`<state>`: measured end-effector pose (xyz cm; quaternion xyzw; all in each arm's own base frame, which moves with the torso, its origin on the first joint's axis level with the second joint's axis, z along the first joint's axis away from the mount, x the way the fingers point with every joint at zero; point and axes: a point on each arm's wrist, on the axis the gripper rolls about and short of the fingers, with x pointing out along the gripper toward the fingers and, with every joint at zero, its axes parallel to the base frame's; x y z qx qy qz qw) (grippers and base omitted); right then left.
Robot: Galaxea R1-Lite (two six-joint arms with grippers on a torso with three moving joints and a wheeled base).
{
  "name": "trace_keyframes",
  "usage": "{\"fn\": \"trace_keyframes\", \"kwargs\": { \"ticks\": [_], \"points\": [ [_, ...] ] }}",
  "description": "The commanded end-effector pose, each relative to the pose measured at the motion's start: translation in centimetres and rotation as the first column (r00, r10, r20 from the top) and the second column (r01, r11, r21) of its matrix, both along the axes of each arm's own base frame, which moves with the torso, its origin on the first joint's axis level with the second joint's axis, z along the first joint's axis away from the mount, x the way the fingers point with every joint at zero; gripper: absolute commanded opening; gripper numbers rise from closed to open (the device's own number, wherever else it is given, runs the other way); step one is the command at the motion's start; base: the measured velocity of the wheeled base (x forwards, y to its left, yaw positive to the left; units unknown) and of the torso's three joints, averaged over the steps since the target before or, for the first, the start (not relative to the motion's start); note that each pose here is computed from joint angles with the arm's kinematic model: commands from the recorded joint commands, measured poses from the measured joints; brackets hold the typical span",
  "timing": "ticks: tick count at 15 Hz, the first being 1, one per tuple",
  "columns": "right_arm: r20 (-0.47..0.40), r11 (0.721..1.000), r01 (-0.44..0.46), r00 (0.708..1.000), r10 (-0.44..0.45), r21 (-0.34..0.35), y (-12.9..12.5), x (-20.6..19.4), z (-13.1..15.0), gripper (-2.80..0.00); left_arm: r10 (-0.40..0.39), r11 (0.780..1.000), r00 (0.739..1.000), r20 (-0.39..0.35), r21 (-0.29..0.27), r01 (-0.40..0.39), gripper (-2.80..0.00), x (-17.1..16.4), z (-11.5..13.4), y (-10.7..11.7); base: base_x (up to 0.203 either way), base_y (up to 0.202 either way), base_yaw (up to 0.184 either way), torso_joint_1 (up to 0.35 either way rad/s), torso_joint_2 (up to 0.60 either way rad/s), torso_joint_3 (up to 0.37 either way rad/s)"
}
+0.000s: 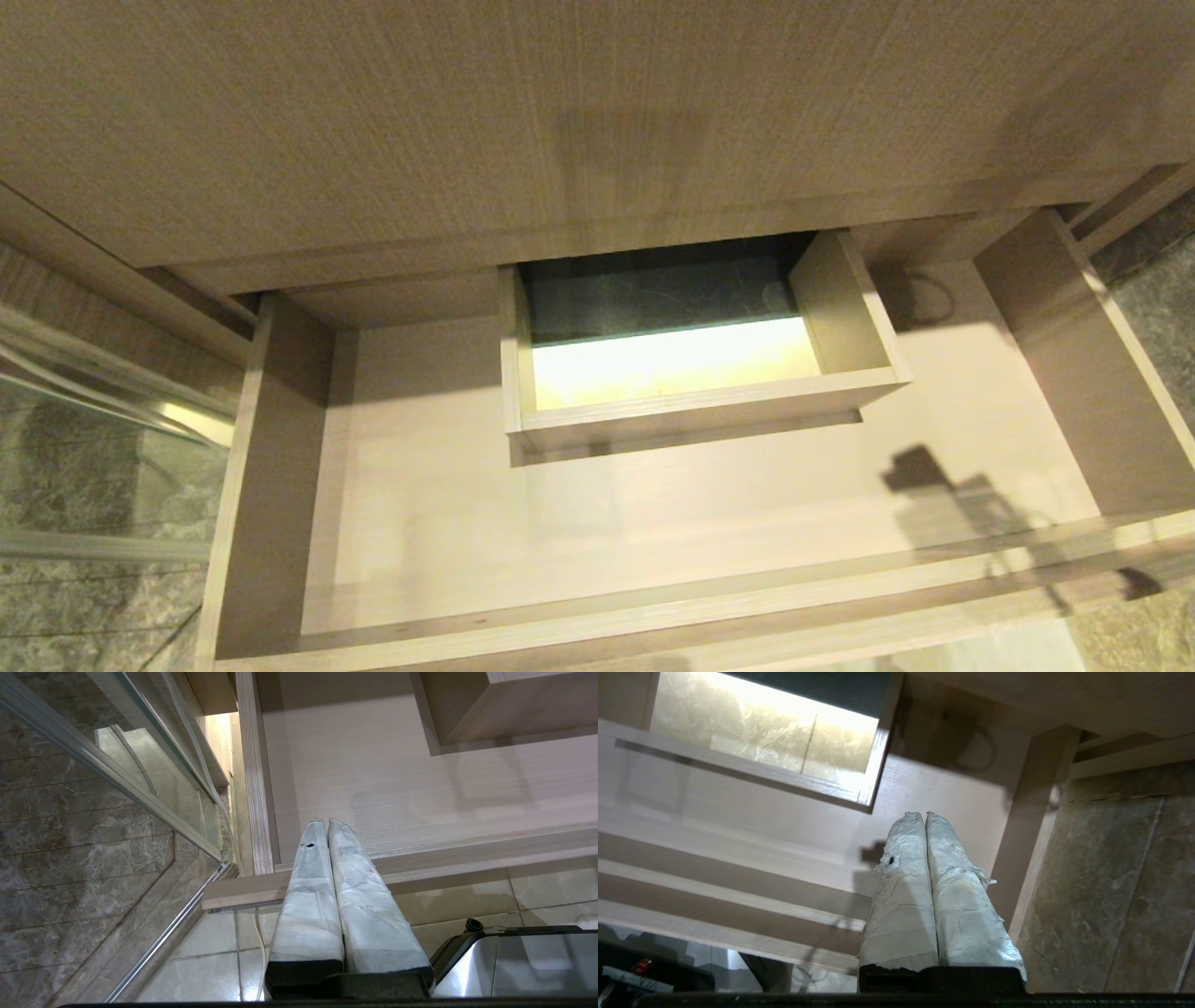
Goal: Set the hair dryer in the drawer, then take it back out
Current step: Pull open the drawer, then pick up the hairdryer
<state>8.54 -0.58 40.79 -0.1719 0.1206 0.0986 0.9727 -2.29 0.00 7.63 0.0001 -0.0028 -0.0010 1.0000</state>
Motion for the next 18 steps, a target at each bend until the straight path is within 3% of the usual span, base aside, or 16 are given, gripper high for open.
{"fn": "trace_keyframes", "kwargs": {
  "ticks": [1,12,15,18],
  "points": [
    [0.019,1.0,0.001,1.0,0.0,-0.006,0.0,-0.3,0.4,-2.8,0.0,1.0,1.0,0.0,0.0,0.0,-2.8,0.0,0.0,0.0,0.0,0.0,0.0,0.0,0.0,0.0],
    [0.171,0.997,0.075,0.983,-0.071,-0.016,0.5,-5.1,2.2,-2.8,0.0,1.0,1.0,0.0,0.0,0.0,-2.8,0.0,0.0,0.0,0.0,0.0,0.0,0.0,0.0,0.0],
    [0.209,0.985,0.119,0.968,-0.142,0.122,0.4,-5.1,2.9,-2.8,0.0,1.0,1.0,-0.001,0.0,0.0,-2.8,0.0,0.0,0.0,0.0,0.0,0.0,0.0,0.0,0.0],
    [0.307,0.985,0.109,0.94,-0.146,0.135,0.5,-5.7,3.8,-2.8,0.0,1.0,1.0,0.0,0.0,0.0,-2.8,0.0,0.0,0.0,0.0,0.0,0.0,0.0,0.0,0.0]
  ]
}}
